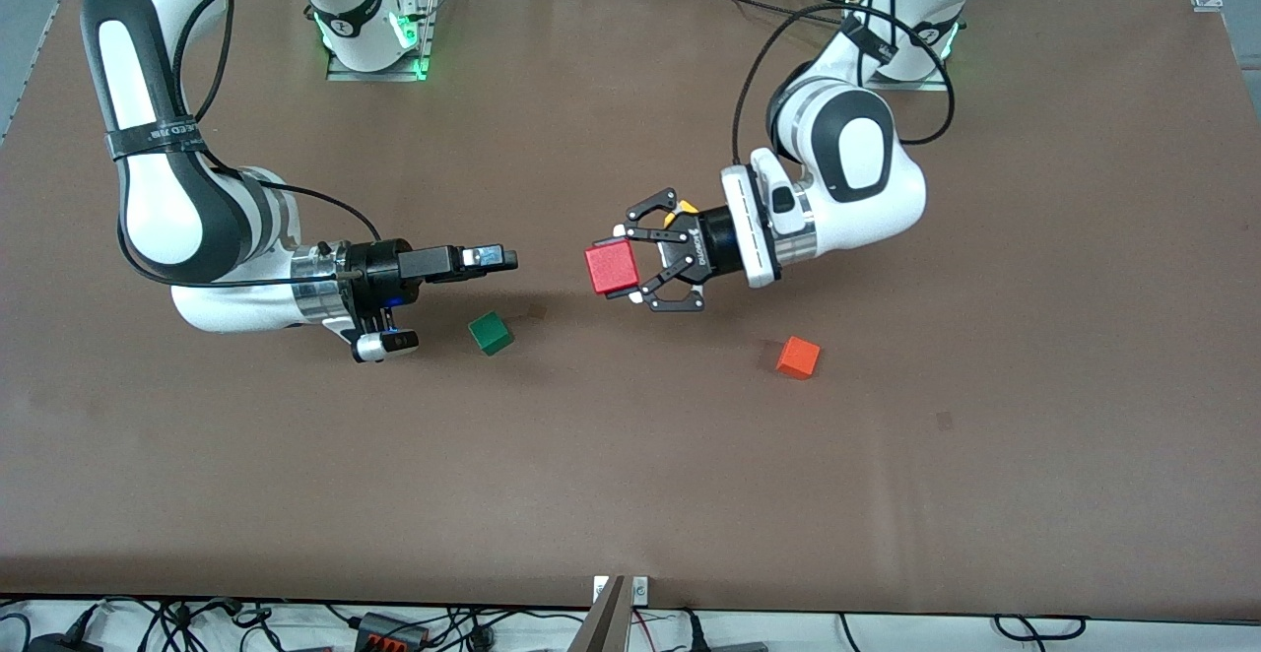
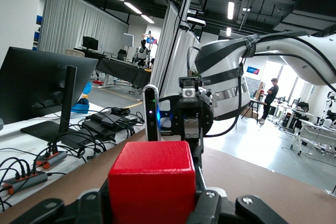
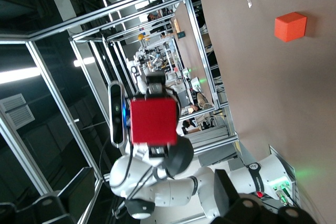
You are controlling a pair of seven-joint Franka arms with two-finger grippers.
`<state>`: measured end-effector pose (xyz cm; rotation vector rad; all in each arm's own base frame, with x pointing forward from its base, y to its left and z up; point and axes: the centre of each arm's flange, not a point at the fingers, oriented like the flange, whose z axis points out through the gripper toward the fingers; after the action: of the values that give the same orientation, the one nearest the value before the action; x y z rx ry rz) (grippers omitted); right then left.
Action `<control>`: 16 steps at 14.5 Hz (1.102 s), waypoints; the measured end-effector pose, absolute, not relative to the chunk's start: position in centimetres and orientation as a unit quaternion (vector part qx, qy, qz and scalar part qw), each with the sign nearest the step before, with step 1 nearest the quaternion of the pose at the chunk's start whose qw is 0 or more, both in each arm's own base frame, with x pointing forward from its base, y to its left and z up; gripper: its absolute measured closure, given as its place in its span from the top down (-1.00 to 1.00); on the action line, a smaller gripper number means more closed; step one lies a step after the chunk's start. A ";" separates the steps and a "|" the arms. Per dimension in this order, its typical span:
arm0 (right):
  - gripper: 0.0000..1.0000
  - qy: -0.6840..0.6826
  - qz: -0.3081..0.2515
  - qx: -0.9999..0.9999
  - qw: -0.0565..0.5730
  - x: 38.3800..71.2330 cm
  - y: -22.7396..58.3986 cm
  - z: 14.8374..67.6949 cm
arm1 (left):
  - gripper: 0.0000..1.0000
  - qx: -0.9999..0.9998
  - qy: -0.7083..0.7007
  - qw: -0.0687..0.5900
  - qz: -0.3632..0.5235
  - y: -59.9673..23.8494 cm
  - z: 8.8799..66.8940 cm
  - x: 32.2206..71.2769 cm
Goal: Pass red block to right arm, stack on blue
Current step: 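Carry the red cube toward the right gripper at table center, then close the right gripper on the red cube held by the left gripper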
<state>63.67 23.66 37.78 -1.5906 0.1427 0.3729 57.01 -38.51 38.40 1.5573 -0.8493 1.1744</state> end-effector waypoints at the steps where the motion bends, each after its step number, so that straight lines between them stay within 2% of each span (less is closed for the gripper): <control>1: 1.00 0.069 0.169 -0.709 0.681 64.0 23.7 37.8 | 0.11 0.645 -0.344 0.486 0.479 -39.4 38.1 56.4; 4: 1.00 0.081 0.181 -0.707 0.678 65.1 24.0 37.4 | 0.11 0.644 -0.342 0.492 0.475 -41.3 38.2 55.4; 8: 1.00 0.097 0.208 -0.704 0.672 66.1 25.5 37.0 | 0.11 0.639 -0.341 0.499 0.477 -42.8 37.9 56.0; 16: 1.00 0.084 0.271 -0.691 0.665 64.9 27.0 37.2 | 0.11 0.639 -0.338 0.501 0.476 -43.2 37.4 56.3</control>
<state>64.91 27.04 37.16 -1.5616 0.1904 0.6117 56.27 -43.18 37.36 1.5450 -0.8166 1.1510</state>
